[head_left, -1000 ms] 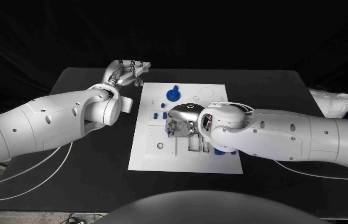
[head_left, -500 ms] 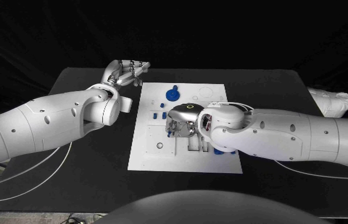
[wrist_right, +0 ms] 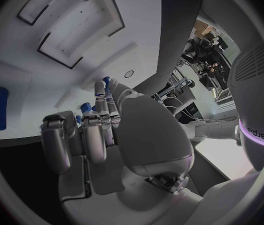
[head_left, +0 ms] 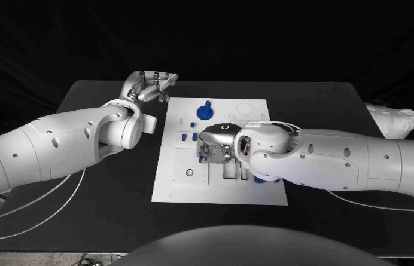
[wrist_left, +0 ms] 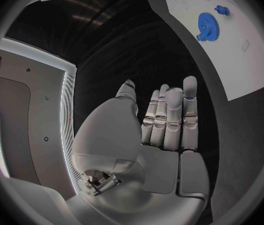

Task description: Assemble the parts on the task board

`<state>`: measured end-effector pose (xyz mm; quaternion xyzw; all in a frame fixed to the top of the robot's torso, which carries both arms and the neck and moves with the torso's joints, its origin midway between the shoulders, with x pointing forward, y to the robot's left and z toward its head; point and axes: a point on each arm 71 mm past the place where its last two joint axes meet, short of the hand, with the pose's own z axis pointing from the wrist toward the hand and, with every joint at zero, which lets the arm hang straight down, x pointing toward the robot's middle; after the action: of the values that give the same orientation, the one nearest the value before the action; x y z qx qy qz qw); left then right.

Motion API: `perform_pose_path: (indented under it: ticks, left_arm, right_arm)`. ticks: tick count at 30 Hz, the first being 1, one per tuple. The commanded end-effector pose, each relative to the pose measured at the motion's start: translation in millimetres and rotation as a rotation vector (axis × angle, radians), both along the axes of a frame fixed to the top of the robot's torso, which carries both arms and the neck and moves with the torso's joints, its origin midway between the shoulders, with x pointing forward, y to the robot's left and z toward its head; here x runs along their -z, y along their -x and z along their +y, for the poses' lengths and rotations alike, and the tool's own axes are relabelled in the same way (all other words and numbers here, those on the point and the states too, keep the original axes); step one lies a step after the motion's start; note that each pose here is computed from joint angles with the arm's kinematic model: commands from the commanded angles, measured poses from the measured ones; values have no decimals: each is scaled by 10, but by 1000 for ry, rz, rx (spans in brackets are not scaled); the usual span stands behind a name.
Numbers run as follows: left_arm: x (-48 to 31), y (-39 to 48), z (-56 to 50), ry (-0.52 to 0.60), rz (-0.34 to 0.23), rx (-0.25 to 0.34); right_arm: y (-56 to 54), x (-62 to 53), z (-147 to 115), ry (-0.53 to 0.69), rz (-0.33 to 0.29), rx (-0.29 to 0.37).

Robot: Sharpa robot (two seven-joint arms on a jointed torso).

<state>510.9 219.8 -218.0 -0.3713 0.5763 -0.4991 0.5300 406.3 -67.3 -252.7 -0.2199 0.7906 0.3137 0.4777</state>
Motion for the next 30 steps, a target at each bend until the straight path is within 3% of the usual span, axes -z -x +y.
perform_pose_path:
  ticks: [1, 10, 16, 24, 30]
  left_arm:
    - [-7, 3, -27, 9, -4, 15]
    - [-7, 4, -23, 9, -3, 15]
    - [-7, 7, -24, 10, -2, 18]
    - [-6, 2, -12, 9, -2, 14]
    - [-3, -8, -14, 7, -3, 13]
  right_arm:
    - [16, 25, 7, 34, 5, -10]
    - [3, 1, -12, 9, -16, 19]
    - [-24, -72, -128, -97, -39, 77]
    - [-151, -364, -493, -290, 13, 200]
    - [-256, -618, -789, -321, 22, 259]
